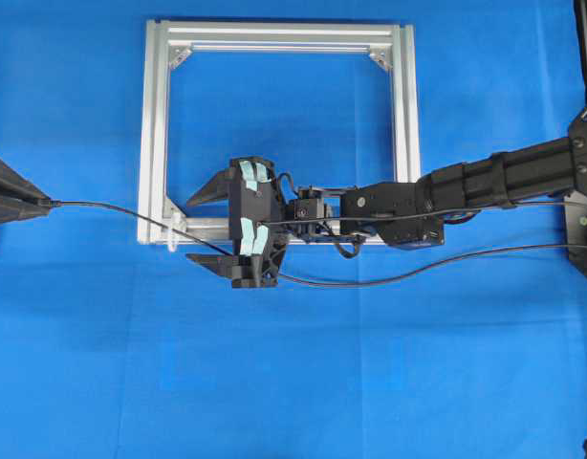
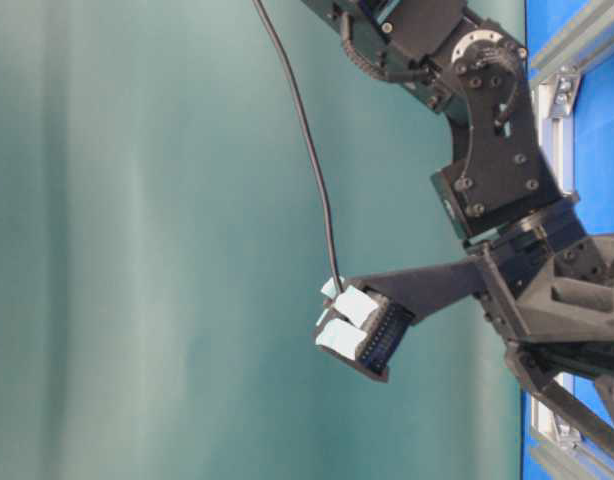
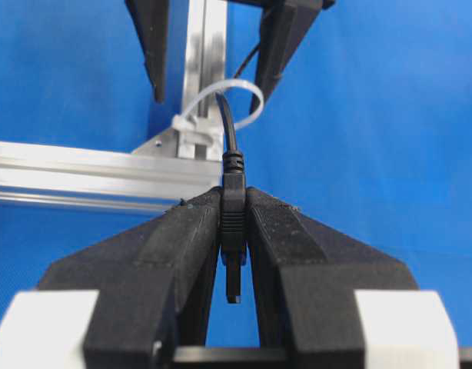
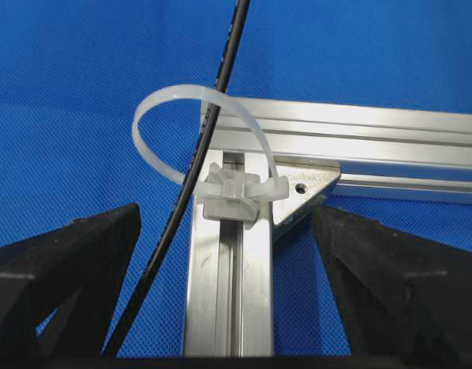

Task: Insert the wire through the string loop located on the left side.

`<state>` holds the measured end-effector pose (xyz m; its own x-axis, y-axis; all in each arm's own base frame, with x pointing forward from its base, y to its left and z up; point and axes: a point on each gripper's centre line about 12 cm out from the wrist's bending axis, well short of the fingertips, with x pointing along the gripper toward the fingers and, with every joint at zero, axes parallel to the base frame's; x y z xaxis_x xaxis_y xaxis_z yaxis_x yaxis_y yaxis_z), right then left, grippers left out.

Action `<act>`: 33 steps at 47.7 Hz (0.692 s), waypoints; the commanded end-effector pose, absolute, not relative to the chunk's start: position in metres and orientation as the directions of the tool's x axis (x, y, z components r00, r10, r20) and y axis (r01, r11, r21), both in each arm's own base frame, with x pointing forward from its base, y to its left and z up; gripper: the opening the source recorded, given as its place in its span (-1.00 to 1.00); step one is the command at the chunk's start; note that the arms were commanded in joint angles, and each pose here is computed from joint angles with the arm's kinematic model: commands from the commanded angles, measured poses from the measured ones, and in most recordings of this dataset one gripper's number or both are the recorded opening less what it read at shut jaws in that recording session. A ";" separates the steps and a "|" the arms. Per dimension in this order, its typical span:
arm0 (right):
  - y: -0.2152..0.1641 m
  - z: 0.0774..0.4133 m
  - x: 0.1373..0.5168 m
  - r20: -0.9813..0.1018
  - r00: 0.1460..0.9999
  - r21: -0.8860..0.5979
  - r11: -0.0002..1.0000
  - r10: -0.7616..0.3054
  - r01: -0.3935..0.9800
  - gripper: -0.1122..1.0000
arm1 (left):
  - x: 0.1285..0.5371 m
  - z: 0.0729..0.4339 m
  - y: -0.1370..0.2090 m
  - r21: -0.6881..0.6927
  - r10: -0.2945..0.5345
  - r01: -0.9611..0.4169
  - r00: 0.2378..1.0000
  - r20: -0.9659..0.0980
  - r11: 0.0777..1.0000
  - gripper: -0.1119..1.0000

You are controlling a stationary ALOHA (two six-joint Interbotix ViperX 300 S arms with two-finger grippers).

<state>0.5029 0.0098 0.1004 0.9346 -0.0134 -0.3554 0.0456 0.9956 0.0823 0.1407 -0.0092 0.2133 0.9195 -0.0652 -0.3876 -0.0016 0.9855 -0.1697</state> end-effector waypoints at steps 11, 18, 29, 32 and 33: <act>0.011 0.133 0.507 -0.283 0.959 0.091 0.995 -0.013 0.041 0.89 | 0.144 0.219 -0.009 -0.170 -0.065 0.000 0.925 -0.373 0.985 -0.50; 0.011 0.133 0.508 -0.283 0.959 0.091 0.995 -0.013 0.041 0.90 | 0.144 0.218 -0.009 -0.167 -0.065 0.001 0.924 -0.376 0.986 0.29; 0.011 0.134 0.508 -0.281 0.959 0.091 0.995 -0.013 0.040 0.90 | 0.143 0.217 -0.009 -0.167 -0.065 0.001 0.924 -0.378 0.986 0.78; 0.011 0.135 0.507 -0.281 0.960 0.091 0.995 -0.013 0.040 0.90 | 0.143 0.217 -0.009 -0.167 -0.065 0.001 0.924 -0.378 0.986 0.78; 0.011 0.138 0.508 -0.277 0.961 0.092 0.995 -0.013 0.040 0.90 | 0.143 0.217 -0.009 -0.167 -0.065 0.001 0.924 -0.378 0.986 0.78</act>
